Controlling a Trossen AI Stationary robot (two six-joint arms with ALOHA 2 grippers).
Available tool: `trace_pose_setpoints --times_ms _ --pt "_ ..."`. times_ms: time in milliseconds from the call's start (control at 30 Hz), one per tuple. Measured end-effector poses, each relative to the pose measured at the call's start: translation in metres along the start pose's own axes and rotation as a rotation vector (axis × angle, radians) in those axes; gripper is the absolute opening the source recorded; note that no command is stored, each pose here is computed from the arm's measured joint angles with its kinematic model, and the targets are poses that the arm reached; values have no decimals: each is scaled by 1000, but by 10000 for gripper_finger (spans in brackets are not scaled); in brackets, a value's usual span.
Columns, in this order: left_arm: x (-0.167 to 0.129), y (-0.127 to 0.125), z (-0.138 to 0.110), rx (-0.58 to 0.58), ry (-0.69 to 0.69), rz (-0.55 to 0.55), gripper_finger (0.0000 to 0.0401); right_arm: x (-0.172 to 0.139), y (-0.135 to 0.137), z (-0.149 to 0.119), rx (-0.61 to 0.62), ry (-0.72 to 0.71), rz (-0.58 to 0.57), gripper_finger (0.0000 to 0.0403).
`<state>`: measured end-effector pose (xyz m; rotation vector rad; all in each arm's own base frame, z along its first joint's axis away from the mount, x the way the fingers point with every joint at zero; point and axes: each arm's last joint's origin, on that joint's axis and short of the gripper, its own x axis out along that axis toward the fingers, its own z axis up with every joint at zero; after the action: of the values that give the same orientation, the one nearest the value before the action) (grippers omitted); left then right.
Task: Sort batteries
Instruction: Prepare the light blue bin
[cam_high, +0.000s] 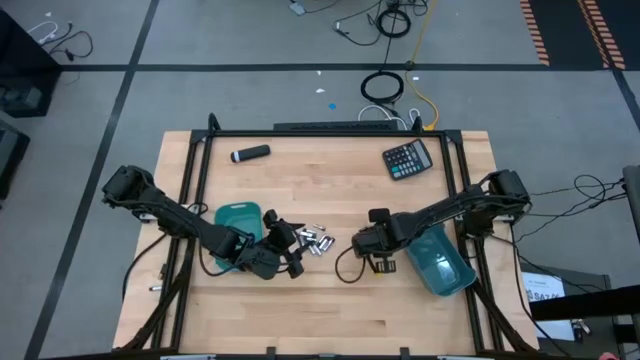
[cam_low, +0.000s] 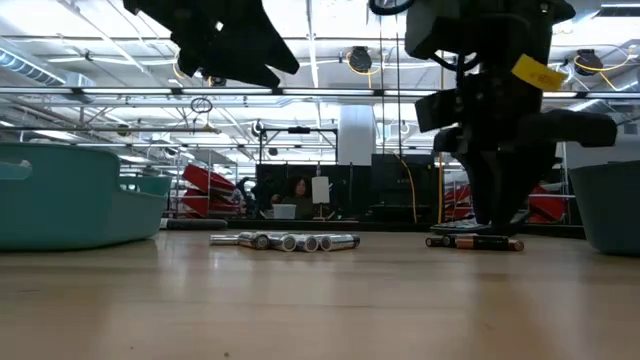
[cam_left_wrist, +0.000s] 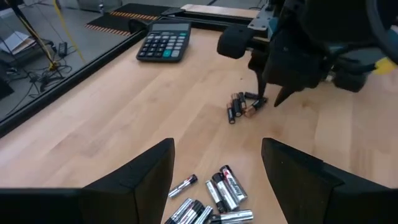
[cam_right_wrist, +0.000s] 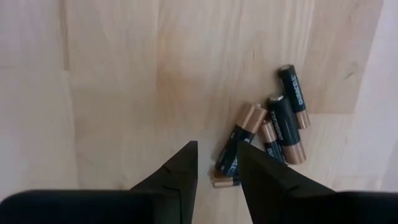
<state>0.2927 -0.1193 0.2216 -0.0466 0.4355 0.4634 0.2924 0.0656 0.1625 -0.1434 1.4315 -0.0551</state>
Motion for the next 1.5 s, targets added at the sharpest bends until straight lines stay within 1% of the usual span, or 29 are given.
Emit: trace_pose_setpoints --times_ms 533,733,967,1067,1133,1200,1233,1333,1400,1500 --pt "0 1 -3 23 29 6 253 24 -14 3 43 82 12 100" --pt "0 2 -5 39 44 10 253 22 -14 4 23 69 10 100" --pt "0 3 -5 44 49 10 253 38 -11 5 -13 115 22 100" --pt "0 2 -5 49 60 -13 253 43 -10 5 -20 144 22 87" --pt "-1 0 -2 63 64 -40 253 43 -9 4 3 147 20 63" --pt "-1 -1 -1 89 70 -68 253 40 -9 4 19 137 22 30" --pt "-1 -2 -1 103 71 -72 253 37 -8 4 25 130 23 23" --pt "-1 -1 0 130 69 -71 253 25 -7 5 44 87 28 23" --pt "1 0 0 128 70 -64 253 15 -7 5 55 73 45 23" --pt "2 2 1 98 75 -64 253 -18 -11 2 89 39 54 23"
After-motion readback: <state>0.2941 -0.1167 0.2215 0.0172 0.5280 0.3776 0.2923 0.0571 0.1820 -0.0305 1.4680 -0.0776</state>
